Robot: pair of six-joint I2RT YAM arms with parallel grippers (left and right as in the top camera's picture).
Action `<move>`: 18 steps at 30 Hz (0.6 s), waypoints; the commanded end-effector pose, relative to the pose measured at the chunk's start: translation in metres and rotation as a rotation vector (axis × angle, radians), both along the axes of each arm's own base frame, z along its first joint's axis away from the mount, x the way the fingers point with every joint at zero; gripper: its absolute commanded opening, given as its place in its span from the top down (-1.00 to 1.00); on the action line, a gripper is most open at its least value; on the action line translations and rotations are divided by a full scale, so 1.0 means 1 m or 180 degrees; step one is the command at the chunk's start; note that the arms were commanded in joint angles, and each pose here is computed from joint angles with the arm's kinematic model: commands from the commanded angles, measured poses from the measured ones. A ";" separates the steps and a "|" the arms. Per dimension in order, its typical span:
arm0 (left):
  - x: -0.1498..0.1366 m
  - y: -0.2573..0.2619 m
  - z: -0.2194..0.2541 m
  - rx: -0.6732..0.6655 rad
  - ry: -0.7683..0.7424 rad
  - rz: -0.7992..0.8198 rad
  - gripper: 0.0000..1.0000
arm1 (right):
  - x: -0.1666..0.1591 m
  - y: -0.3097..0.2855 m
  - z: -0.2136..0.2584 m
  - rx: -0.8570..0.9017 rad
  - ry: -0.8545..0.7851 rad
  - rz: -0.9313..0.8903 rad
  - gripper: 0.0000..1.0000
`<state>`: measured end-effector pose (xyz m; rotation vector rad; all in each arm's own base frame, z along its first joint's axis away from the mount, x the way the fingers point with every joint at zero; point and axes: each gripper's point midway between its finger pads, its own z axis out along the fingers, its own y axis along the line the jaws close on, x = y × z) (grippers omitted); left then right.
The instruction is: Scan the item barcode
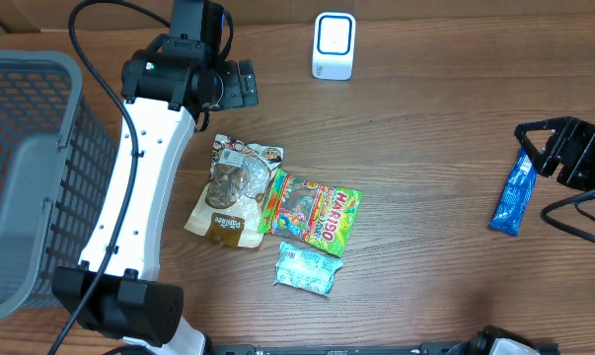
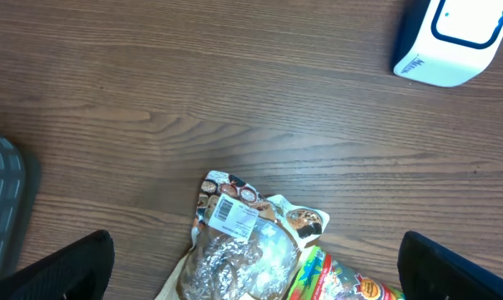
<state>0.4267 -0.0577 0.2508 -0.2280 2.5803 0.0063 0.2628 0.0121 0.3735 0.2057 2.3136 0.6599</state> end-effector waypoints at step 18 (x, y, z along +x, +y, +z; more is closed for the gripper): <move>0.000 0.003 0.012 0.0035 -0.0097 -0.0038 -0.99 | -0.001 0.003 0.007 -0.0021 -0.0078 0.0054 -0.76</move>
